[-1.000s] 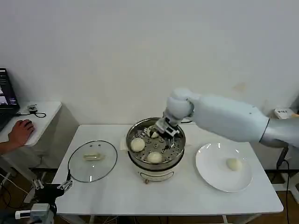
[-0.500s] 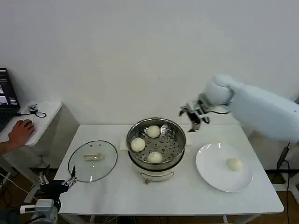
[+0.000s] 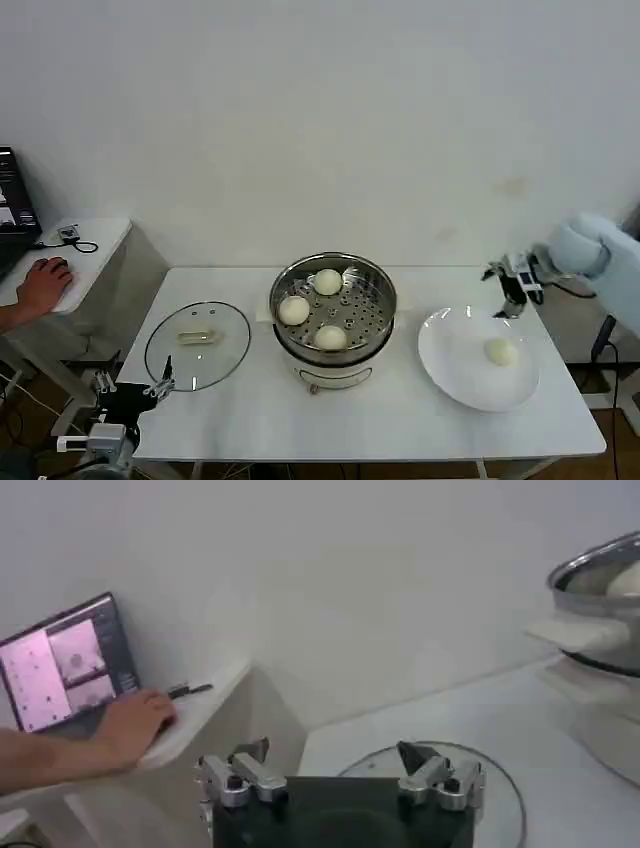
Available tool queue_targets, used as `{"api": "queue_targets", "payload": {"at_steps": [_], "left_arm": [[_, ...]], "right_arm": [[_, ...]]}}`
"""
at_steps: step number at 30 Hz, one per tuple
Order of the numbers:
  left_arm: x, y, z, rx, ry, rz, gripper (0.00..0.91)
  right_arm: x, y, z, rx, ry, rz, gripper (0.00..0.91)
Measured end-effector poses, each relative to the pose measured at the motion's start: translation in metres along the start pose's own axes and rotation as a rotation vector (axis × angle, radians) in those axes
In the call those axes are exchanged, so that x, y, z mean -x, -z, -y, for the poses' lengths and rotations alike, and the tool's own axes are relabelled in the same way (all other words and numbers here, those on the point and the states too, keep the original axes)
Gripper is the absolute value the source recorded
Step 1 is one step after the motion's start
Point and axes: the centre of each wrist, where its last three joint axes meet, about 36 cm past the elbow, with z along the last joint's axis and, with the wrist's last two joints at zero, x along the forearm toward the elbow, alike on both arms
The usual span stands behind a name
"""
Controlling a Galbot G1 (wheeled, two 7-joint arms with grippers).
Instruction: Take steamed baozi put them in steamer then cover it.
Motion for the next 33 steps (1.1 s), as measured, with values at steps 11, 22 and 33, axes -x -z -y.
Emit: {"api": "queue_targets", "payload": {"at_steps": [11,22,33], "left_arm": [[-0.002,-0.002,0.002,-0.002,-0.001,-0.009,0.907],[-0.001,-0.008,0.000,0.001,0.012,-0.026,0.907],[0.000,-0.012,0.001,-0.001,0.017,-0.038,0.907]], "right_arm": [[0.041,-0.048,-0.047,0.088,0.079,-0.054,0.907],[0.075,-0.055,-0.053,0.090,0.118,-0.072,0.907],[0.110,-0.047,-0.052,0.087,0.155,-0.076,0.887]]}}
